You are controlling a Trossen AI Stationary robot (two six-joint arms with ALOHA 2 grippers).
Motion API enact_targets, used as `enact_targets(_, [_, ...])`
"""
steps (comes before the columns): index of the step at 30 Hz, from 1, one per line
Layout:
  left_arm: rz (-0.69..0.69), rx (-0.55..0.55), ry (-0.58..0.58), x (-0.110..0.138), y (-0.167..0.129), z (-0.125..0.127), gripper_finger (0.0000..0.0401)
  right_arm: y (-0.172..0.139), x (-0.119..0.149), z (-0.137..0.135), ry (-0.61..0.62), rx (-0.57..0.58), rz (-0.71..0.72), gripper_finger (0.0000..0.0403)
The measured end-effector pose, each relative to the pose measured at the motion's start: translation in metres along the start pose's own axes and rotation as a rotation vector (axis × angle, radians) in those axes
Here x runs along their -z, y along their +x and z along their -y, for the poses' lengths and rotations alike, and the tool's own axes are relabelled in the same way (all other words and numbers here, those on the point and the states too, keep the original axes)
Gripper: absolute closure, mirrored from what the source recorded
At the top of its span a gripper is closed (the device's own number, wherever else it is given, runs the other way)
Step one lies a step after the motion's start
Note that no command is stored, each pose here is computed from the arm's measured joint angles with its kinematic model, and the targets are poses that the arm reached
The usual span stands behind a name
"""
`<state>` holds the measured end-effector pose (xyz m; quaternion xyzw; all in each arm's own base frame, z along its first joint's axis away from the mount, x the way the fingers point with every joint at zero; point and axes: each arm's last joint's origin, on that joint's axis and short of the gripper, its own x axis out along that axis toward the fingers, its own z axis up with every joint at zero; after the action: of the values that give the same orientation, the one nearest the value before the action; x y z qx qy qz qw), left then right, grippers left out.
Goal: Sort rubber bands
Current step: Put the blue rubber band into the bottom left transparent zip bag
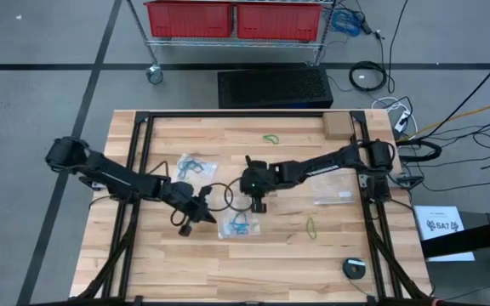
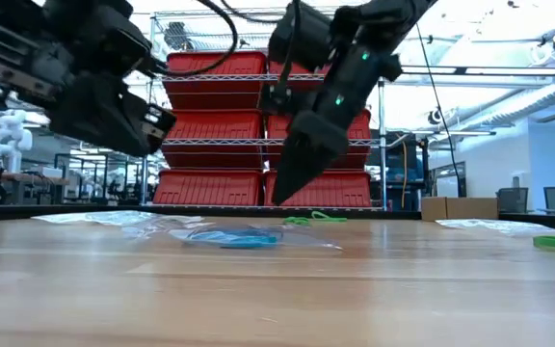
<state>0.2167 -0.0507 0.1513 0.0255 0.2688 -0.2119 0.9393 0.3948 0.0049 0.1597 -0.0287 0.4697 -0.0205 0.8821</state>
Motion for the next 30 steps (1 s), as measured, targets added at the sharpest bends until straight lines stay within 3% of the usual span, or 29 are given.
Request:
enact_targets(6, [-0.055, -0.028, -0.014, 0.003, 0.021, -0.006, 0.0395, 0.013, 0.012, 0.008, 0.079, -0.035, -0.098, 0.0403])
enact_targets(13, [-0.013, -0.04, 0.024, -0.017, 0.033, -0.01, 0.0395, 0.01, 0.023, -0.006, 0.33, 0.015, -0.221, 0.0403])
enact_targets(17, [-0.049, -0.042, 0.02, -0.013, 0.041, -0.013, 0.0395, 0.007, 0.028, -0.013, 0.541, 0.044, -0.27, 0.0403])
enact_targets(19, [-0.07, -0.047, 0.013, -0.009, 0.044, -0.015, 0.0395, 0.005, 0.03, -0.02, 0.583, 0.058, -0.294, 0.0403])
enact_targets(27, [-0.17, -0.111, 0.006, 0.005, 0.049, -0.02, 0.0396, -0.023, 0.021, -0.044, 0.532, 0.095, -0.199, 0.0403])
enact_targets(30, [-0.218, -0.138, 0.013, 0.01, 0.048, -0.021, 0.0396, -0.037, 0.016, -0.05, 0.427, 0.113, -0.144, 0.0403])
